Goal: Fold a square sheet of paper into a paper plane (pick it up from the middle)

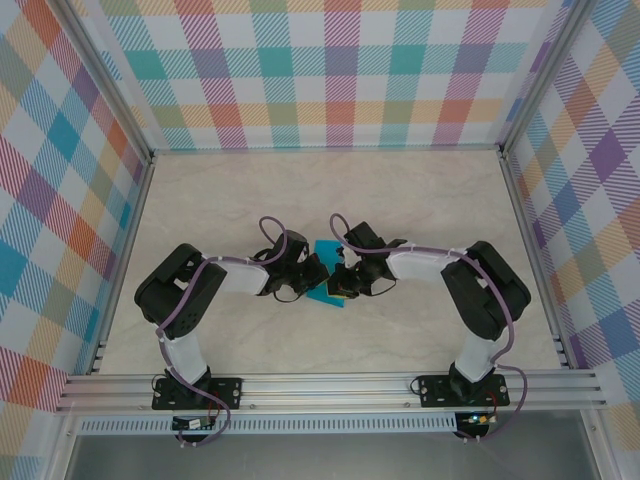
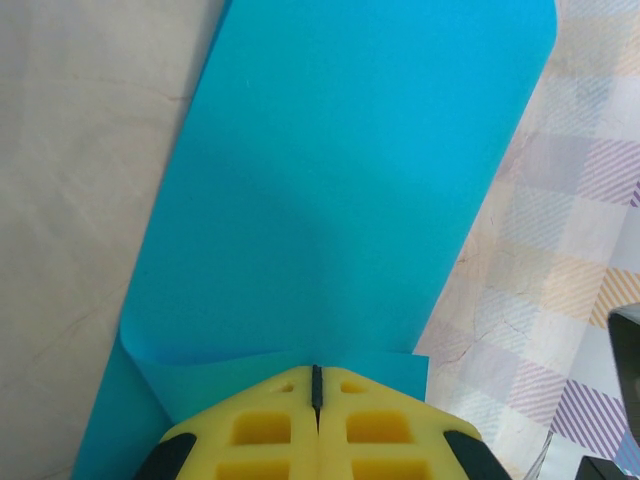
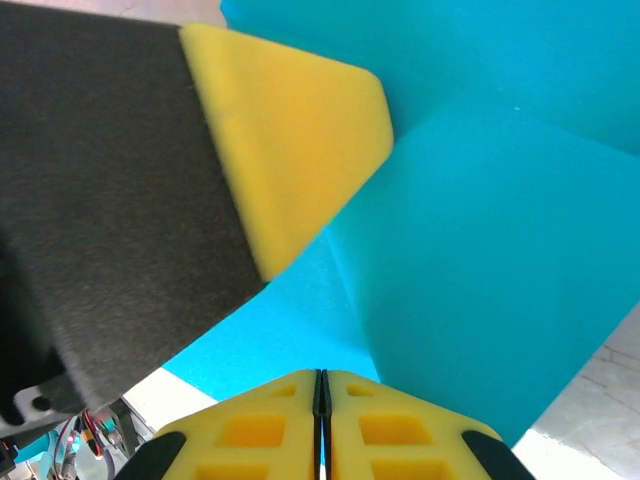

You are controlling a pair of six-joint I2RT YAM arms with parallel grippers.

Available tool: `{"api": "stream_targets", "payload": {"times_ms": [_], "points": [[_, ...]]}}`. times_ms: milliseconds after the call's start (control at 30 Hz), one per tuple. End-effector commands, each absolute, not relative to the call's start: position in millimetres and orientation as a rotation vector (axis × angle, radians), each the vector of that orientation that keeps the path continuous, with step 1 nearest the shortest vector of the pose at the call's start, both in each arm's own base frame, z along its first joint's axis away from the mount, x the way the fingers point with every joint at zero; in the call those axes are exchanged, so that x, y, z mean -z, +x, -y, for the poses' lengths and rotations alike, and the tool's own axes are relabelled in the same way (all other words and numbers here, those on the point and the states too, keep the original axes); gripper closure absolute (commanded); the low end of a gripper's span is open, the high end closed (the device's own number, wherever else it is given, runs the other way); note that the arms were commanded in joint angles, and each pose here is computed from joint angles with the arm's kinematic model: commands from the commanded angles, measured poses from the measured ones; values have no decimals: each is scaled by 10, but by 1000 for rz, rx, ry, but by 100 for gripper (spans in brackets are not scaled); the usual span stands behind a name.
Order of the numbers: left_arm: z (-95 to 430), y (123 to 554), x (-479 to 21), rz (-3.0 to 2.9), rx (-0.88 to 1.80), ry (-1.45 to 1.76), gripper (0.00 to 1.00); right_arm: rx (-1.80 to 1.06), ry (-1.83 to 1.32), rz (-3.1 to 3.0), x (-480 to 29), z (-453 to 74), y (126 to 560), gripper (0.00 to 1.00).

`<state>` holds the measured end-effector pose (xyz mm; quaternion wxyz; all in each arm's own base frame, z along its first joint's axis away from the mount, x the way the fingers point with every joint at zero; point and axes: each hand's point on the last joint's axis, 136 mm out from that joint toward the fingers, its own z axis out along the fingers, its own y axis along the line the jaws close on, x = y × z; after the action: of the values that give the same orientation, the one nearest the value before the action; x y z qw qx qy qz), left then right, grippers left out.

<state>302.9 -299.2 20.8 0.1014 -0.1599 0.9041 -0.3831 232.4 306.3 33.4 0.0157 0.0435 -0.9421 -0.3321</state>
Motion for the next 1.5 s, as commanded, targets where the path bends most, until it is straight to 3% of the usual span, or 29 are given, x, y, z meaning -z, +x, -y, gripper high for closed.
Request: {"api": "stream_targets", "payload": {"times_ms": [0,367,700,1100,1467], "points": [[2865,2914,-37,-2742,1050,-495,99,1001,140,2924,-290,-3085,2332,89],[2850,2901,-11,-2751,1037,-495,99,861,111,2915,-37,-2924,2215,88],[2841,2898,-18,-2749,1033,-496,99,1060,192,2890,-465,-3055,2192,86],[2839,2895,-12,-2752,1030,-495,99,781,78,2896,92,-2708,1984,87],[2835,2895,-16,-2752,1029,-494,99,995,150,2898,-403,-2945,2118,86]]}}
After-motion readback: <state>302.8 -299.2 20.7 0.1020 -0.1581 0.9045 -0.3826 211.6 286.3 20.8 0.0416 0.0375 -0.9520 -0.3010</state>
